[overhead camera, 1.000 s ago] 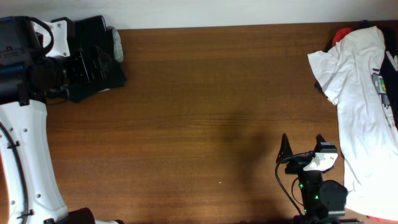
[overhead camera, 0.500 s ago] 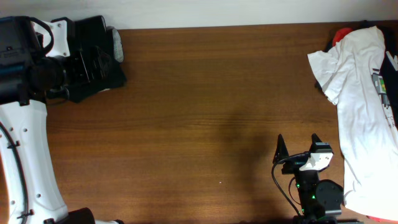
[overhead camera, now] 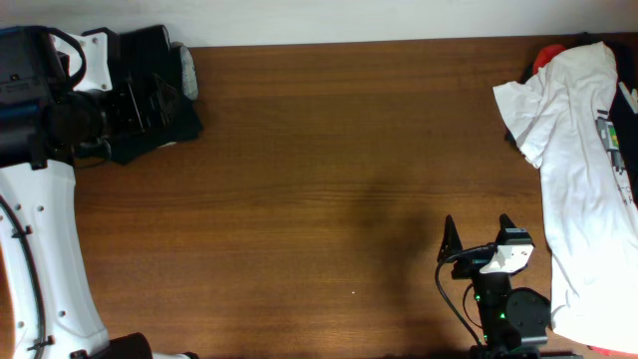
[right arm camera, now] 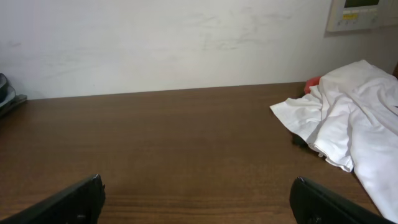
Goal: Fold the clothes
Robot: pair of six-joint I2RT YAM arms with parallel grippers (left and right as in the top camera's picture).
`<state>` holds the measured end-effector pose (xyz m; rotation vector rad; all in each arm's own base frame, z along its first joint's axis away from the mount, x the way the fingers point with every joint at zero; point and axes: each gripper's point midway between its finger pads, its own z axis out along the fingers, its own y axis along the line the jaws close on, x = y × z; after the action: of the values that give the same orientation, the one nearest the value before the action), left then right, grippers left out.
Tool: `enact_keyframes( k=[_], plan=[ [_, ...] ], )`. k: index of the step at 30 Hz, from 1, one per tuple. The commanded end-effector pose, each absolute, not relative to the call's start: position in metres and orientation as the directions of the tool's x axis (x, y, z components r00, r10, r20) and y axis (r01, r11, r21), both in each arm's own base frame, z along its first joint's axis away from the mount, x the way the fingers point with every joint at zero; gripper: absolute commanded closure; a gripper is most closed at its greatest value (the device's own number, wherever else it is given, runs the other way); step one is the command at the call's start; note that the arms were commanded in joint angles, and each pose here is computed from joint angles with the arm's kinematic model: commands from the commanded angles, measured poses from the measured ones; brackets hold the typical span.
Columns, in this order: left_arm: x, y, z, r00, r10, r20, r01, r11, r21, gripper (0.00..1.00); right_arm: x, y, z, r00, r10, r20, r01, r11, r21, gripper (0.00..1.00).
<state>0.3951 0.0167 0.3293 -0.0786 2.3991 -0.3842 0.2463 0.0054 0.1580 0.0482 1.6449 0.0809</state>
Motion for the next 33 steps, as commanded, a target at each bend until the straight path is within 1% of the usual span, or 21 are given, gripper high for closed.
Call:
enact_keyframes(
  k=[1, 3, 4, 6, 8, 11, 13, 15, 17, 20, 24, 28, 31, 33],
  plan=[
    [0.391, 0.014, 0.337, -0.746, -0.167, -0.645, 0.051, 0.951, -0.305, 0.01, 0.246, 0.008, 0.156, -0.079, 0.08, -0.994, -0.031, 0.996, 0.083, 0.01],
    [0.384, 0.016, 0.337, -0.753, -0.158, -0.639, 0.029, 0.962, -0.273, 0.01, 0.246, 0.008, 0.156, -0.079, 0.08, -0.994, -0.031, 0.996, 0.083, 0.01],
    [0.369, 0.015, 0.333, -0.777, -0.154, -0.61, 0.005, 0.968, -0.25, 0.01, 0.246, 0.008, 0.156, -0.079, 0.08, -0.994, -0.031, 0.996, 0.083, 0.01],
    [0.338, 0.003, 0.339, -0.803, -0.14, -0.579, 0.015, 0.967, -0.254, 0.01, 0.246, 0.008, 0.156, -0.079, 0.08, -0.994, -0.031, 0.996, 0.083, 0.01],
    [0.308, -0.006, 0.347, -0.808, -0.119, -0.577, 0.028, 0.971, -0.239, 0.01, 0.246, 0.008, 0.156, -0.079, 0.08, -0.994, -0.031, 0.996, 0.083, 0.01],
    [0.277, -0.009, 0.339, -0.775, -0.058, -0.63, 0.035, 0.99, -0.134, 0.01, 0.246, 0.008, 0.156, -0.078, 0.08, -0.994, -0.031, 0.996, 0.083, 0.01],
    [0.271, -0.015, 0.321, -0.703, -0.035, -0.71, 0.07, 0.99, -0.118, 0.01, 0.246, 0.008, 0.156, -0.079, 0.08, -0.994, -0.031, 0.996, 0.083, 0.01],
    [0.268, -0.028, 0.296, -0.569, -0.018, -0.822, 0.141, 0.983, -0.119, 0.01, 0.246, 0.008, 0.156, -0.079, 0.08, -0.994, -0.031, 0.996, 0.083, 0.01],
    [0.262, -0.033, 0.272, -0.449, -0.013, -0.893, 0.183, 0.977, -0.107, 0.01, 0.246, 0.008, 0.156, -0.079, 0.08, -0.994, -0.031, 0.996, 0.083, 0.01],
    [0.257, -0.033, 0.242, -0.263, -0.008, -0.965, 0.199, 0.978, -0.062, 0.01, 0.246, 0.008, 0.156, -0.079, 0.08, -0.994, -0.031, 0.996, 0.083, 0.01],
    [0.258, -0.023, 0.217, -0.029, -0.001, -1.0, 0.15, 0.989, -0.005, 0.01, 0.246, 0.008, 0.156, -0.079, 0.08, -0.994, -0.031, 0.996, 0.083, 0.01],
    [0.252, -0.023, 0.204, 0.073, 0.003, -0.997, 0.149, 0.989, 0.014, 0.01, 0.246, 0.008, 0.156, -0.079, 0.08, -0.994, -0.031, 0.996, 0.083, 0.01],
    [0.247, -0.022, 0.202, 0.103, 0.004, -0.995, 0.143, 0.99, 0.019, 0.01, 0.246, 0.008, 0.156, -0.079, 0.08, -0.994, -0.031, 0.996, 0.083, 0.01],
    [0.245, -0.016, 0.201, 0.102, 0.004, -0.995, 0.11, 0.994, 0.015, 0.01, 0.246, 0.008, 0.156, -0.079, 0.08, -0.994, -0.031, 0.996, 0.083, 0.01]
  ],
)
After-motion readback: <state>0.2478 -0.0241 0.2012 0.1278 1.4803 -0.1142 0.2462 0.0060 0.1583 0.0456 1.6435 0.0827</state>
